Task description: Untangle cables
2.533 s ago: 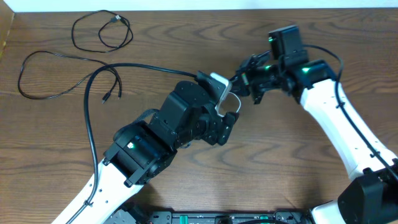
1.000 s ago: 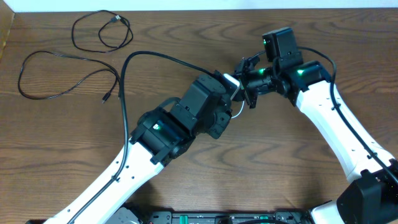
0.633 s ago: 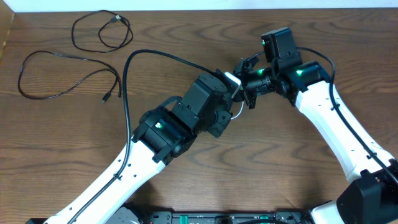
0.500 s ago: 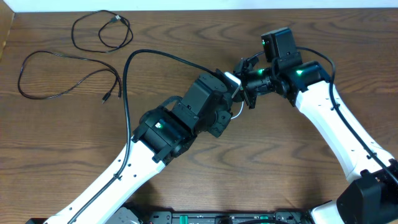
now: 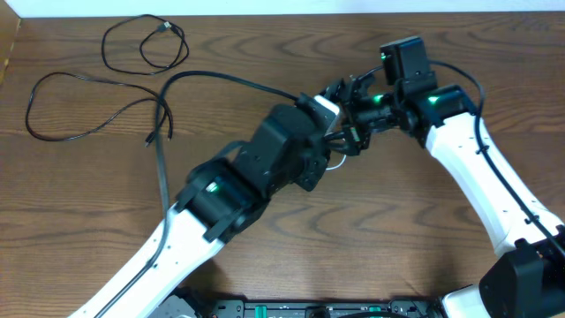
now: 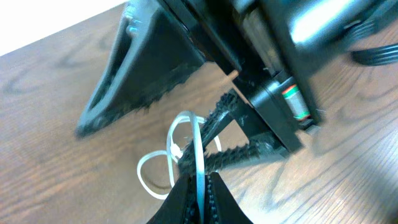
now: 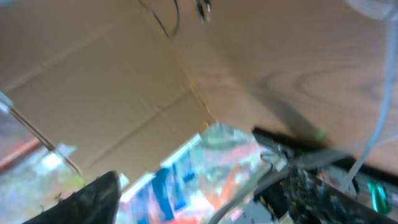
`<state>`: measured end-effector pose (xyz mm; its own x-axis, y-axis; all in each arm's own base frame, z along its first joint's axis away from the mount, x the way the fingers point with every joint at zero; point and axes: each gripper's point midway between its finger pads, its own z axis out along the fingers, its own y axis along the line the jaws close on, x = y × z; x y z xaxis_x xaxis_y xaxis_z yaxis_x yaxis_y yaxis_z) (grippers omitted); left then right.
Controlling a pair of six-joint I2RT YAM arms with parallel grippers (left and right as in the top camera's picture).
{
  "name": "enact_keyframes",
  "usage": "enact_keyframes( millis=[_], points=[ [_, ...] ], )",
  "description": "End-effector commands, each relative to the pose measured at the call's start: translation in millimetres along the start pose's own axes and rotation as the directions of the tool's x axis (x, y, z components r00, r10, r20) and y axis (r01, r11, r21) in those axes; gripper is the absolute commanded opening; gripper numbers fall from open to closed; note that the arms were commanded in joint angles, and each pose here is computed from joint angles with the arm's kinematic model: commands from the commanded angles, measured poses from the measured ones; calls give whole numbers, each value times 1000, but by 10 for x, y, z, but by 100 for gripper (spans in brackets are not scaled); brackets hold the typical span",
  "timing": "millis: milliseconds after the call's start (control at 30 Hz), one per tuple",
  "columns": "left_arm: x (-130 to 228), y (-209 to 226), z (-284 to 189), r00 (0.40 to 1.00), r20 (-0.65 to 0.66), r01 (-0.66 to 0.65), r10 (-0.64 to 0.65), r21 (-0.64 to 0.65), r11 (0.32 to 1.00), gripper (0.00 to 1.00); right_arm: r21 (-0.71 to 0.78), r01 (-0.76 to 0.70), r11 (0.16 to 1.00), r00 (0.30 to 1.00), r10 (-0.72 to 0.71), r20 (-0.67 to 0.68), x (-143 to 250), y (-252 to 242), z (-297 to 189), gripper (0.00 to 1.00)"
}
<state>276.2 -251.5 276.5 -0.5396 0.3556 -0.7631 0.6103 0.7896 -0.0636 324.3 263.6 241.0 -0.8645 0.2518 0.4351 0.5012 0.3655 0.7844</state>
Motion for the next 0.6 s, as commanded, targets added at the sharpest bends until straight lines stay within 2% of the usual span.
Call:
enact_keyframes(
  millis=[0,67,200,300,500,567],
  points=[
    [-191,155,-379,988,119,101,-96,-39,994,7,-18,94,995,994,-93,60,-212,-4,-186,94],
    [-220,234,-485,976,148,165,-157,-45,985,7,-20,129,991,988,-126,92,-310,-13,-272,99],
    [-255,371,-671,939,200,294,-280,-45,955,7,-12,228,974,962,-224,153,-491,-35,-449,99],
    [-269,519,-818,884,245,421,-399,-43,906,8,40,314,948,928,-316,198,-630,-146,-597,99],
    [-138,898,-973,766,287,619,-575,-90,780,7,166,201,966,938,-238,253,-749,-470,-691,99],
    [-82,955,-979,745,283,650,-604,-105,753,8,191,184,964,935,-231,269,-779,-520,-707,99]
  ],
)
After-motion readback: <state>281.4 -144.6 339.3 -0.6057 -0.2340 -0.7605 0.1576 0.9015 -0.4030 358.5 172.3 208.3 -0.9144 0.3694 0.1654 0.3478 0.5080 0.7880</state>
